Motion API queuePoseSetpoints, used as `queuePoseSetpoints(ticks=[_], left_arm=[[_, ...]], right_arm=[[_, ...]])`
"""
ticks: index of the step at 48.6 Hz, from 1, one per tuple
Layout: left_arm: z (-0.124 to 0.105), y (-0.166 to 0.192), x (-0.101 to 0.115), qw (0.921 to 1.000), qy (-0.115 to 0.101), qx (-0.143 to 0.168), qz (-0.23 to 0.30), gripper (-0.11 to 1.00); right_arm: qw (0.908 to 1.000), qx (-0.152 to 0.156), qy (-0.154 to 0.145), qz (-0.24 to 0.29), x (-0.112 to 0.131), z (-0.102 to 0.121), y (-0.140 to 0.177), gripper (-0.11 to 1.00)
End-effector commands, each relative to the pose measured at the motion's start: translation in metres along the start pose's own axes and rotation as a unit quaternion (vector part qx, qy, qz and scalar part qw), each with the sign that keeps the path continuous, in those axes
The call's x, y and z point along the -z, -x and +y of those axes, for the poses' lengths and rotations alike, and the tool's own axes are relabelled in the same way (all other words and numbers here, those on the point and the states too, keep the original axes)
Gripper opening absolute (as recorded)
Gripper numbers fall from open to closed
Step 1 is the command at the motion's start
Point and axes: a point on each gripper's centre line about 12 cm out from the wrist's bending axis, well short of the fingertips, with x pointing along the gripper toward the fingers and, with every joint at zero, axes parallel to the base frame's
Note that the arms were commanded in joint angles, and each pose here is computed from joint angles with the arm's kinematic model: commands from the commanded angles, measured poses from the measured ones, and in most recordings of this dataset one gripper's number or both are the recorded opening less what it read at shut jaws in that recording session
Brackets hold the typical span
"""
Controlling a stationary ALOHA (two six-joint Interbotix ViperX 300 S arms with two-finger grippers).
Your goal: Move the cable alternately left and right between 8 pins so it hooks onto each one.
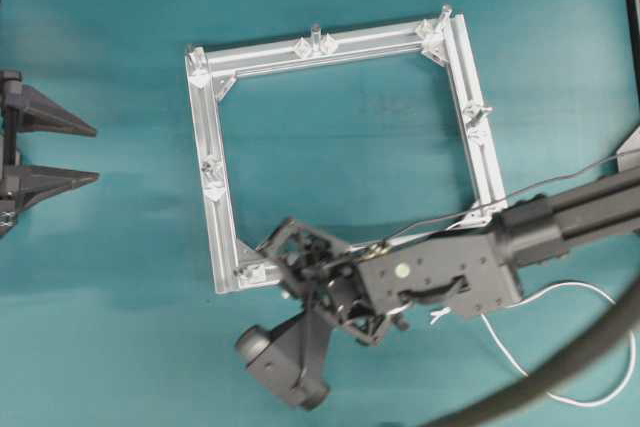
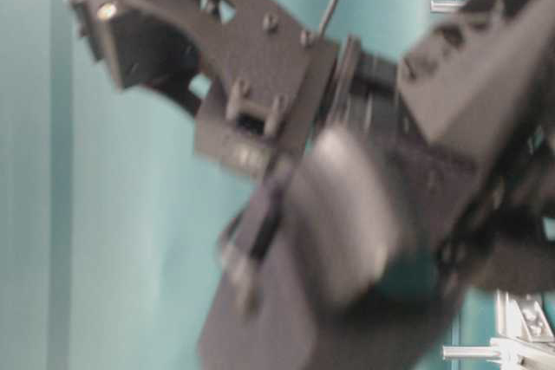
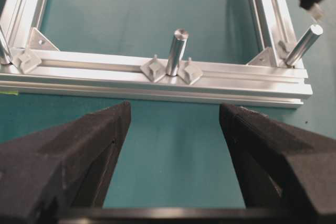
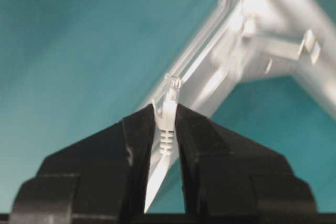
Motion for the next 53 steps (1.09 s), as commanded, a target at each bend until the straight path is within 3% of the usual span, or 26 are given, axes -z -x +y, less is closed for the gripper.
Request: queuePoseSetpoints(ticks=[1, 8, 19, 23, 32, 42, 47, 53], left_arm=[[-0.001, 0.0, -0.004, 1.0, 0.001, 0.002, -0.004, 0.76], [-0.001, 0.005, -0.007, 0.9998, -0.001, 0.004, -0.022, 0.76], [-0.002, 0.024, -0.008, 0.9965, -0.002, 0.014, -0.082, 0.76], [-0.002, 0.029, -0.009, 0.9953, -0.002, 0.016, -0.095, 0.76], [-0.003, 0.031, -0.012, 0.9953, -0.002, 0.016, -0.095, 0.76], [-0.003, 0.031, -0.012, 0.9953, -0.001, 0.017, -0.096, 0.76], [-0.003, 0.031, -0.012, 0.9953, -0.001, 0.017, -0.096, 0.76], [-0.003, 0.031, -0.012, 0.9953, -0.002, 0.016, -0.095, 0.76]], right_arm=[[0.9991, 0.022, 0.001, -0.036, -0.025, -0.015, 0.015, 0.17], [0.9984, 0.026, 0.008, -0.051, -0.053, -0.017, 0.01, 0.17], [0.9991, 0.008, 0.017, -0.039, -0.088, -0.001, 0.006, 0.17], [0.9992, 0.004, -0.011, -0.037, -0.095, -0.002, 0.005, 0.17], [0.9882, 0.012, -0.14, -0.061, -0.111, -0.016, -0.001, 0.17], [0.9553, 0.013, -0.285, -0.078, -0.128, -0.032, -0.007, 0.17], [0.9229, 0.014, -0.375, -0.086, -0.127, -0.048, -0.009, 0.17], [0.8769, 0.015, -0.472, -0.088, -0.117, -0.068, -0.013, 0.17]])
